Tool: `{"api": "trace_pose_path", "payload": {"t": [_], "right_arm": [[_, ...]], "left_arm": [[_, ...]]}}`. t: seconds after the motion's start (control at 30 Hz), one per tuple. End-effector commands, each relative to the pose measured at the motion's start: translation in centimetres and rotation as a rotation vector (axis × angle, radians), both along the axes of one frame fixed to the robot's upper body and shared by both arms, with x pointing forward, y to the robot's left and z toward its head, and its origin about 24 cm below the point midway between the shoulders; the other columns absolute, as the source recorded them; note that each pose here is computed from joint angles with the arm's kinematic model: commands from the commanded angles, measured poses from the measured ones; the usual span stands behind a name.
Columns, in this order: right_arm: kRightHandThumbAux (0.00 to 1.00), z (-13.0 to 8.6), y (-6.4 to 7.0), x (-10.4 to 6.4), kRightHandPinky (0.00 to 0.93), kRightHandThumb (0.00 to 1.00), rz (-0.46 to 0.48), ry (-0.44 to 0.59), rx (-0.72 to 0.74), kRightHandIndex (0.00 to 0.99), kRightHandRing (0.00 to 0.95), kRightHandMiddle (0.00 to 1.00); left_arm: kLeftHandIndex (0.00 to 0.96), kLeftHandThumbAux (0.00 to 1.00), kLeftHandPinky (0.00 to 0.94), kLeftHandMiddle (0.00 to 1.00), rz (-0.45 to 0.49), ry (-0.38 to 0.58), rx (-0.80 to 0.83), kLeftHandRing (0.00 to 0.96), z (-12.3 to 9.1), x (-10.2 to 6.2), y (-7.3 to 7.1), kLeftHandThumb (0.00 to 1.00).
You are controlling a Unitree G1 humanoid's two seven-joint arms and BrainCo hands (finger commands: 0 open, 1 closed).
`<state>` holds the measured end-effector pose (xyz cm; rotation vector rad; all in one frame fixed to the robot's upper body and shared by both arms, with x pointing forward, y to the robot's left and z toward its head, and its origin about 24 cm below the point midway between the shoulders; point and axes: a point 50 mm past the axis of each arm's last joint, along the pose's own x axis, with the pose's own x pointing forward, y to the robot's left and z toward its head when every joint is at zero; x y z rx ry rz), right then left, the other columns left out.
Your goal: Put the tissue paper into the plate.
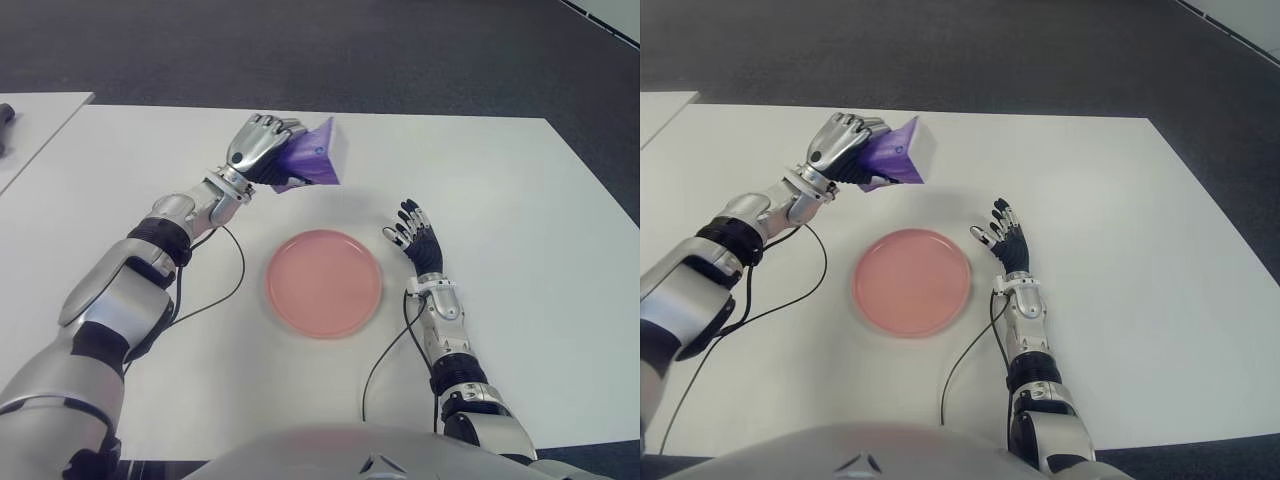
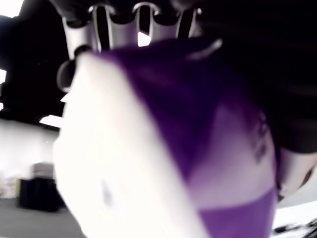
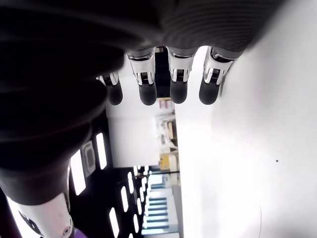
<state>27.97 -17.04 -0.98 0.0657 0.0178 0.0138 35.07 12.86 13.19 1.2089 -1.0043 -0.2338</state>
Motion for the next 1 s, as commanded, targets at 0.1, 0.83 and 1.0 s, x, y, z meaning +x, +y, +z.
{"api": "trace_pose_path", "payload": {"t": [0.1, 0.83, 1.0], "right_arm": [[0.749, -2.8, -0.3, -1.8, 0.093, 0.095, -0.019, 0.145, 0.027, 0.019, 0.058, 0.050], [0.749, -2.8, -0.1, -1.9, 0.093, 0.095, -0.018, 0.141, 0.028, 0.019, 0.058, 0.050], [0.749, -2.8, 0.0, -2.0, 0.093, 0.095, -0.018, 0.141, 0.028, 0.019, 0.058, 0.050]], "left_arm": [[0.417, 0.664, 0.842, 0.541, -0.093, 0.016, 0.071, 0.838, -0.4, -1.6, -1.2, 0.849], [0.415, 0.665, 0.834, 0.539, -0.343, 0.258, 0.267, 0.831, -5.3, -6.7, -3.8, 0.847], [0.414, 0.665, 0.829, 0.538, -0.353, 0.339, 0.389, 0.823, -5.7, -7.5, -3.4, 0.847]]}}
